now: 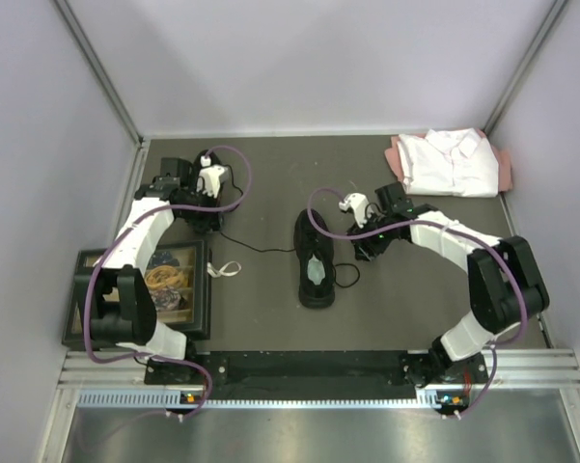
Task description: Tie the shoes
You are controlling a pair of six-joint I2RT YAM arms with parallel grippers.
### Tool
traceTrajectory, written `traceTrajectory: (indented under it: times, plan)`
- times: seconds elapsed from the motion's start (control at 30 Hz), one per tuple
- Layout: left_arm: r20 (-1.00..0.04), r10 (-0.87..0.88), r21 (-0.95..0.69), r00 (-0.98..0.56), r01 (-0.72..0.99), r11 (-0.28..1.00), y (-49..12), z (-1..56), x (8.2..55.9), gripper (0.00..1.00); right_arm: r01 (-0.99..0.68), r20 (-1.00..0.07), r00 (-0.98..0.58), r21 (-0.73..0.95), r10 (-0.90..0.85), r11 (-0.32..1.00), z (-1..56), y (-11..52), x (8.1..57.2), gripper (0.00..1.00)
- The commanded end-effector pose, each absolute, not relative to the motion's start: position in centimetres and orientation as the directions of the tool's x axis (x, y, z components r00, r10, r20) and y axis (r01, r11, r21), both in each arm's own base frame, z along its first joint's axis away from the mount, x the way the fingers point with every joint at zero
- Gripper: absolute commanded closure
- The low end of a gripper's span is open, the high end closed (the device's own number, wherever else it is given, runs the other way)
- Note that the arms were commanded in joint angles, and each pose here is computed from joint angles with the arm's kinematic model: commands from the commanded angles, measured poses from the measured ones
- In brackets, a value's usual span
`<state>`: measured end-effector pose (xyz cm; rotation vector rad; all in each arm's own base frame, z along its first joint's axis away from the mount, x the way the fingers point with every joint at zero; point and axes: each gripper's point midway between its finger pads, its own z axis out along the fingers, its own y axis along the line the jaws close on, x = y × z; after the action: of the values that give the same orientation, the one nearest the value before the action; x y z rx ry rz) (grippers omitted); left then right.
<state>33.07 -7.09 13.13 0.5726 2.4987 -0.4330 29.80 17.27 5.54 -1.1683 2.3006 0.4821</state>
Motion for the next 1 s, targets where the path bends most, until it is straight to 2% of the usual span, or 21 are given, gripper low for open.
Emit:
traceTrajectory:
  times: [0.0,0.23,0.43,0.5,0.53,0.57,0.67,0.77,0.97]
  plan:
    - [-0.611,0.285,-0.193,-0.738,0.488,0.851,-7.7,14.8,34.5,1.00,-0.837,-0.579,-0.454,0.018,-0.677,0.547,4.8,19.1,30.7,0.47]
    - [-0.609,0.268,-0.221,-0.747,0.484,0.847,-8.1,14.6,34.7,1.00,-0.851,-0.508,-0.432,-0.044,-0.745,0.523,2.0,19.7,29.4,0.53]
    - [-0.613,0.263,-0.225,-0.744,0.484,0.846,-8.3,14.8,35.1,1.00,-0.851,-0.398,-0.442,-0.096,-0.804,0.516,-0.6,18.1,28.2,0.69]
    - [-0.610,0.259,-0.230,-0.748,0.481,0.846,-8.3,14.8,35.2,1.00,-0.857,-0.374,-0.441,-0.096,-0.816,0.507,-0.8,17.6,27.7,0.81]
    - [-0.612,0.259,-0.231,-0.747,0.482,0.845,-8.3,14.8,35.3,1.00,-0.861,-0.355,-0.441,-0.091,-0.825,0.500,-0.9,17.2,27.2,0.96]
    - [-0.611,0.255,-0.237,-0.750,0.480,0.845,-8.4,14.8,35.3,1.00,-0.860,-0.344,-0.444,-0.095,-0.827,0.501,-0.9,16.8,27.0,1.00]
    - [-0.615,0.252,-0.239,-0.747,0.481,0.844,-8.5,15.1,35.4,1.00,-0.838,-0.362,-0.464,-0.115,-0.808,0.533,1.1,15.8,27.0,1.00]
    - [-0.623,0.256,-0.219,-0.739,0.479,0.850,-8.2,15.5,35.5,1.00,-0.775,-0.421,-0.529,-0.114,-0.737,0.621,4.4,14.0,28.2,1.00]
    - [-0.591,0.255,-0.100,-0.765,0.383,0.918,-4.8,15.0,36.1,1.00,-0.636,-0.514,-0.595,-0.168,-0.617,0.753,9.3,8.6,31.5,1.00]
